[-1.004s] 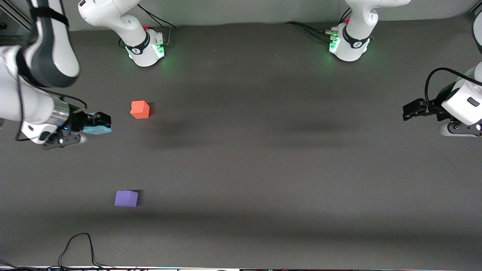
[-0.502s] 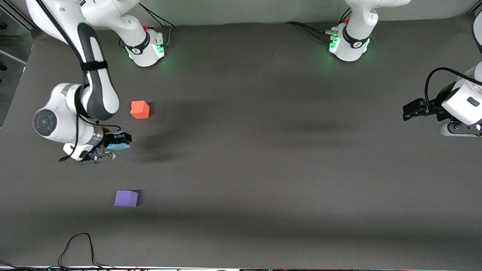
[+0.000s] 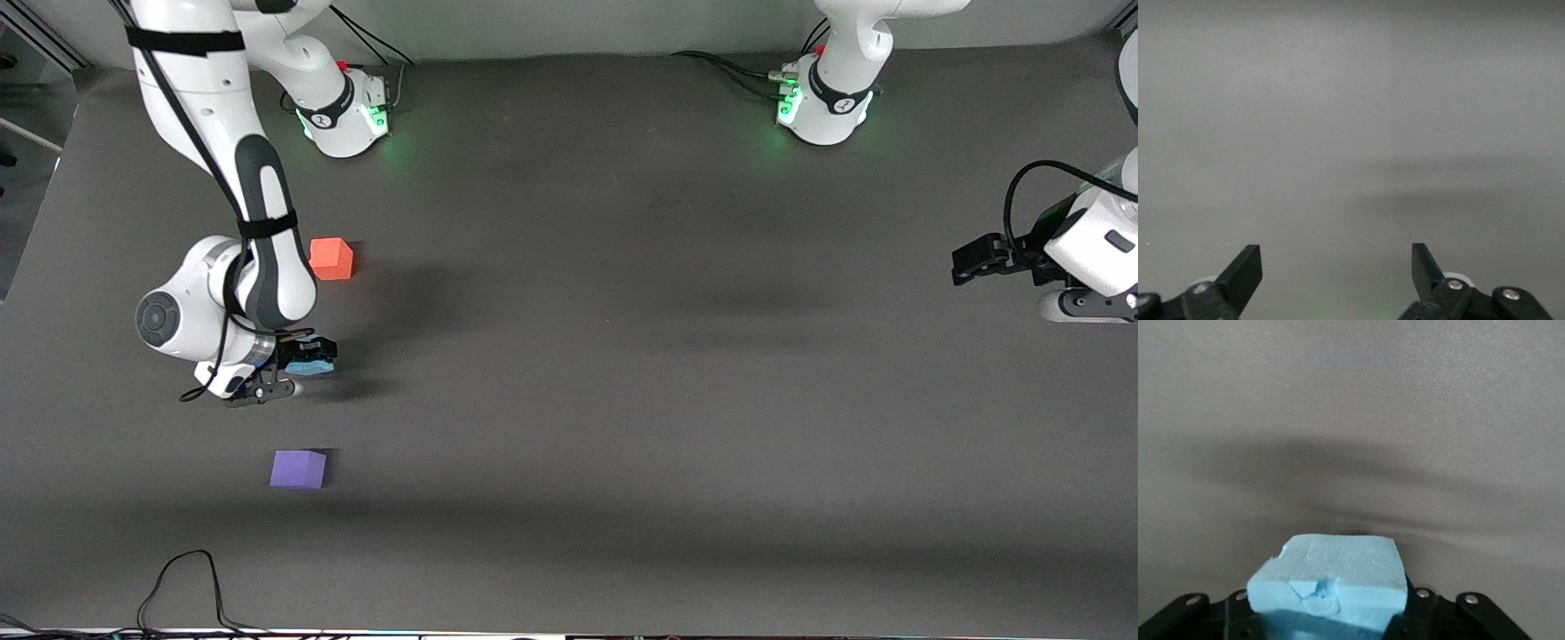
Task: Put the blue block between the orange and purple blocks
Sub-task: 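Lower the blue block between the orange and purple blocks, then open the right gripper and lift it away from the blue block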
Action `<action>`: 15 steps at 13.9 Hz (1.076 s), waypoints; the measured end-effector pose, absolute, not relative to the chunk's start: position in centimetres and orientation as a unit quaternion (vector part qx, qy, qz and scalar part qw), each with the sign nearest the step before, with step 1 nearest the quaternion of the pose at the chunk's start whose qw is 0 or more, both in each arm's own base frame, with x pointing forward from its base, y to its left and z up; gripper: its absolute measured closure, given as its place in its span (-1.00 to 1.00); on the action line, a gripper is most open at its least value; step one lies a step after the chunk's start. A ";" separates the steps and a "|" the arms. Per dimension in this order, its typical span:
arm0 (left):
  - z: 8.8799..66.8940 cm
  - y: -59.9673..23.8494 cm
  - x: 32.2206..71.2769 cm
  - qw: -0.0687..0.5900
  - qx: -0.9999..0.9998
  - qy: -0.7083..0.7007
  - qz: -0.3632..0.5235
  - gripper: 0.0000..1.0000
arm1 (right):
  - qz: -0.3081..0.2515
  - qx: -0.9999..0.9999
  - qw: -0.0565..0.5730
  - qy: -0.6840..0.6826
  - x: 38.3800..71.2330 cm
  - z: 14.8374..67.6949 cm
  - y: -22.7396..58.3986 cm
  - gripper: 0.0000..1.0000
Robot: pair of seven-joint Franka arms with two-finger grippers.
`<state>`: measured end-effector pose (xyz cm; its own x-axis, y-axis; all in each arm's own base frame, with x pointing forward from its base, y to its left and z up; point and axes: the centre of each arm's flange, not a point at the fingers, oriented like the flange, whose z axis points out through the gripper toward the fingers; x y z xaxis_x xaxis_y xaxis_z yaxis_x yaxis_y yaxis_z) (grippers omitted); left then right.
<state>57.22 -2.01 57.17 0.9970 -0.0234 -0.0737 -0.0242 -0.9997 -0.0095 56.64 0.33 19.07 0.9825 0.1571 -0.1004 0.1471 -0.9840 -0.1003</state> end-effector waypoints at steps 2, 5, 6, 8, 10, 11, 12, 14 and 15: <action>57.2 -2.0 57.2 0.005 -0.999 0.011 0.037 -1.00 | 0.054 -0.995 0.040 -0.075 56.6 18.2 0.2 -0.18; 57.2 -2.0 57.2 0.005 -0.999 0.010 0.037 -1.00 | 0.050 -0.996 0.050 -0.059 56.7 17.8 0.2 -0.48; 57.2 -2.0 57.2 0.005 -0.999 0.010 0.037 -1.00 | 0.048 -0.996 0.054 -0.055 56.7 17.8 0.2 -0.70; 57.2 -2.0 57.2 0.005 -0.999 0.010 0.037 -1.00 | 0.045 -0.996 0.056 -0.054 56.8 17.9 0.3 -1.00; 57.2 -2.0 57.2 0.005 -0.999 0.010 0.037 -1.00 | 0.042 -0.996 0.058 -0.054 57.1 18.3 0.6 -1.00; 57.2 -2.0 57.2 0.005 -0.999 0.010 0.037 -1.00 | 0.043 -0.996 0.063 -0.053 57.3 18.7 0.7 -1.00; 57.2 -2.0 57.2 0.005 -0.999 0.011 0.037 -1.00 | 0.050 -0.995 0.070 -0.052 57.5 19.5 0.6 -1.00; 57.2 -2.0 57.2 0.005 -0.999 0.011 0.037 -1.00 | 0.064 -0.993 0.083 -0.055 58.1 22.2 0.3 -1.00; 57.2 -2.0 57.2 0.005 -0.999 0.011 0.037 -1.00 | 0.070 -0.992 0.085 -0.060 58.5 24.1 0.1 -1.00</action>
